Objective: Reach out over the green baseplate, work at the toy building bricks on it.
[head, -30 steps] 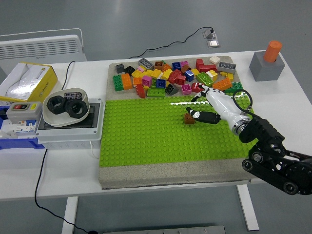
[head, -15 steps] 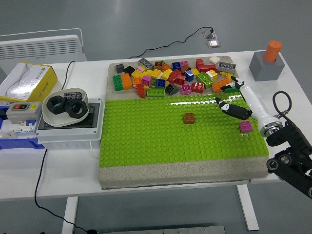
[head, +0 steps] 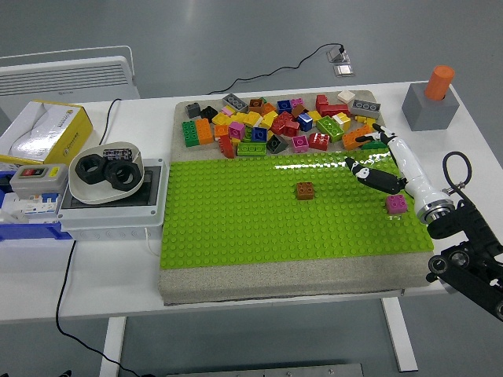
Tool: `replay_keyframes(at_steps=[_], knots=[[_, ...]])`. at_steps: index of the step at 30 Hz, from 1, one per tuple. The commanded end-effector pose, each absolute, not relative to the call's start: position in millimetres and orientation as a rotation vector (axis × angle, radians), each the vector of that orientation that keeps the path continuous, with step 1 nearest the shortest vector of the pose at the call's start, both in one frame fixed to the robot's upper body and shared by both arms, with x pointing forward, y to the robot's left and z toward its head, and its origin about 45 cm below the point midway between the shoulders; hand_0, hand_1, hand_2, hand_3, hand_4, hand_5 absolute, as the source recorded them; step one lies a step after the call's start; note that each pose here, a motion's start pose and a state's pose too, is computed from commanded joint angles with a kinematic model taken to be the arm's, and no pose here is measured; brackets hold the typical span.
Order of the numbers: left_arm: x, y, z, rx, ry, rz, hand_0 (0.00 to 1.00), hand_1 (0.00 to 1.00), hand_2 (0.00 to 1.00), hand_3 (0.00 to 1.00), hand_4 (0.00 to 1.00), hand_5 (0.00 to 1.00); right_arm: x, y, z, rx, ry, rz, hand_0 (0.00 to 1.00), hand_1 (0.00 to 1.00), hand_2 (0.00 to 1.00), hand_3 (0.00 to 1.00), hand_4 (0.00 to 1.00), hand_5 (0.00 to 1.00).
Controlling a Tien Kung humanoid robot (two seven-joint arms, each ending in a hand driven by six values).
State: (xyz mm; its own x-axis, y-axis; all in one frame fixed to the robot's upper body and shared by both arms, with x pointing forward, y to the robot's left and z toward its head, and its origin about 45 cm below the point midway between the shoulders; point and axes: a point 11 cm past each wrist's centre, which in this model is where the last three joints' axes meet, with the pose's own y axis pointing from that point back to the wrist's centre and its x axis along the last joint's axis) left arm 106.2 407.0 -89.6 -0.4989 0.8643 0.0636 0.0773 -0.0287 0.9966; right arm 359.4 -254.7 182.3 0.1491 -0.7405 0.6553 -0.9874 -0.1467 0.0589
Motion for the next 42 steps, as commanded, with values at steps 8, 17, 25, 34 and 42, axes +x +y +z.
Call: replay_keyframes(at_steps=[8,17,25,34,42], knots=[[105.7,405.5,-90.1,0.997,1.622,1.588,0.714,0.64,0.674,0.868,0.998,0.998,358.3,-254.3,181.4,1.95,-1.636,0.676,0.998,0.972,0.974,0.689,0.718,0.318],[101.7,401.3,-92.3,0.981,1.641,1.583,0.716,0.634,0.674,0.868,0.998,0.998,365.8,-259.1,199.5,1.918,-1.562,0.76,0.998,0.971,0.976,0.714,0.831,0.315],[98.0,397.1,-94.0,0.968,1.662,1.572,0.716,0.633,0.675,0.868,0.998,0.998,373.5,-258.1,223.6,1.782,-1.284,0.923,0.998,0.971,0.976,0.71,0.829,0.266],[96.7,395.5,-94.5,0.962,1.674,1.57,0.717,0.63,0.674,0.868,0.998,0.998,363.4,-274.8,228.0,1.572,-1.047,0.937,0.998,0.976,0.983,0.718,0.776,0.123],[97.3,394.9,-94.5,0.957,1.676,1.57,0.717,0.631,0.673,0.867,0.998,0.998,357.3,-283.9,213.8,1.501,-0.971,0.887,0.998,0.977,0.983,0.7,0.722,0.055]])
